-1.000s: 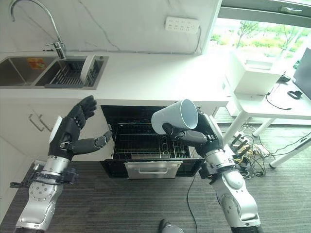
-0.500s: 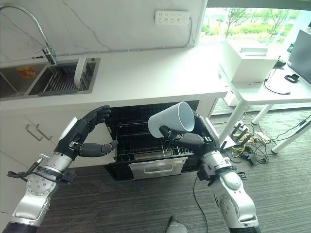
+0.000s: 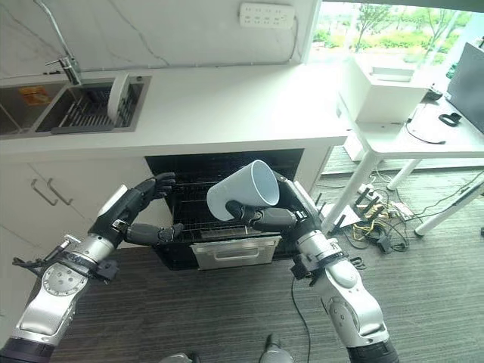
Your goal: Place the dishes in the dishwasher.
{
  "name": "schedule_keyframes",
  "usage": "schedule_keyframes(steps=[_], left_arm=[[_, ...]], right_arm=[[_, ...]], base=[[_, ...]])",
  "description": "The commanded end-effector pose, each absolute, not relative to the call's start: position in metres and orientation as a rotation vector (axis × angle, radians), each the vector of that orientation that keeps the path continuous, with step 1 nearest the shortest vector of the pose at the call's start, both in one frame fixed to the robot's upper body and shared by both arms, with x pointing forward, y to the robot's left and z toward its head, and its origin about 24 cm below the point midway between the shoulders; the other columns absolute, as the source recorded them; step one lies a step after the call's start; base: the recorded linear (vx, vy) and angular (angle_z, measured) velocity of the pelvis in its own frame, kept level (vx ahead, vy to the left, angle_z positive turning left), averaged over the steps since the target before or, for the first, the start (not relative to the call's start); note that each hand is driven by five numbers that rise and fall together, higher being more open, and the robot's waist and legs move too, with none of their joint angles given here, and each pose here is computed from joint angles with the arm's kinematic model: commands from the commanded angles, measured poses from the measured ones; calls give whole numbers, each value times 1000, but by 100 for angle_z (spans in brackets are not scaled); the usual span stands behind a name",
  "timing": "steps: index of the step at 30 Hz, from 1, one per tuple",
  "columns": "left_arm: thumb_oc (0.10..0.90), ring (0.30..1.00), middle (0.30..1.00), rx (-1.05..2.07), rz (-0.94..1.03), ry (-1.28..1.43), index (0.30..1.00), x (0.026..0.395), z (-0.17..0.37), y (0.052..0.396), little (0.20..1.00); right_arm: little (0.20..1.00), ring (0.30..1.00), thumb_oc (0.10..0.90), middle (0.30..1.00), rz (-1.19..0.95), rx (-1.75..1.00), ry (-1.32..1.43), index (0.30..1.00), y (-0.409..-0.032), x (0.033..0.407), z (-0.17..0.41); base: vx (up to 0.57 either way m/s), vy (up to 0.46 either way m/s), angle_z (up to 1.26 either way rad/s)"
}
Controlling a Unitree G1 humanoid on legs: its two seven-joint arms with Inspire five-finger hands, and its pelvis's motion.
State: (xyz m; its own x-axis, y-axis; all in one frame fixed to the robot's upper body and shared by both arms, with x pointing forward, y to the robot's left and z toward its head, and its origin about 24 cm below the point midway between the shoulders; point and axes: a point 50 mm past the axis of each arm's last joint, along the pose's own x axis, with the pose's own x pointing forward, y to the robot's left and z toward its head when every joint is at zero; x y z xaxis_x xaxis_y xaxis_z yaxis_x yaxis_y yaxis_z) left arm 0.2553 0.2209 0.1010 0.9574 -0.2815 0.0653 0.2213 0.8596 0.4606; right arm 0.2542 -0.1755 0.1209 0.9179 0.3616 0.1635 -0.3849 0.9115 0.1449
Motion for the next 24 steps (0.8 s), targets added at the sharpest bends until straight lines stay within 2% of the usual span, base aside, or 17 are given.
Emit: schedule_keyframes(steps=[1,14,24], left_arm=[[800,900,900,487,-293,-372,900,266,150,203,900],[800,900,900,473,-333,-75,900,281,104,197,900],[800,900,900,609,-411,197,900,298,62,212,900]], right_arm=[[300,300,400,300,407,237,-470,300,-179,254,184],[300,300,400,300,431,235,-445,300,-172,254,179],[300,300,400,300,487,227,-412,300,-169,259,176]], base=[[20,-91,8],[23,-25,-4],[5,22,-12]])
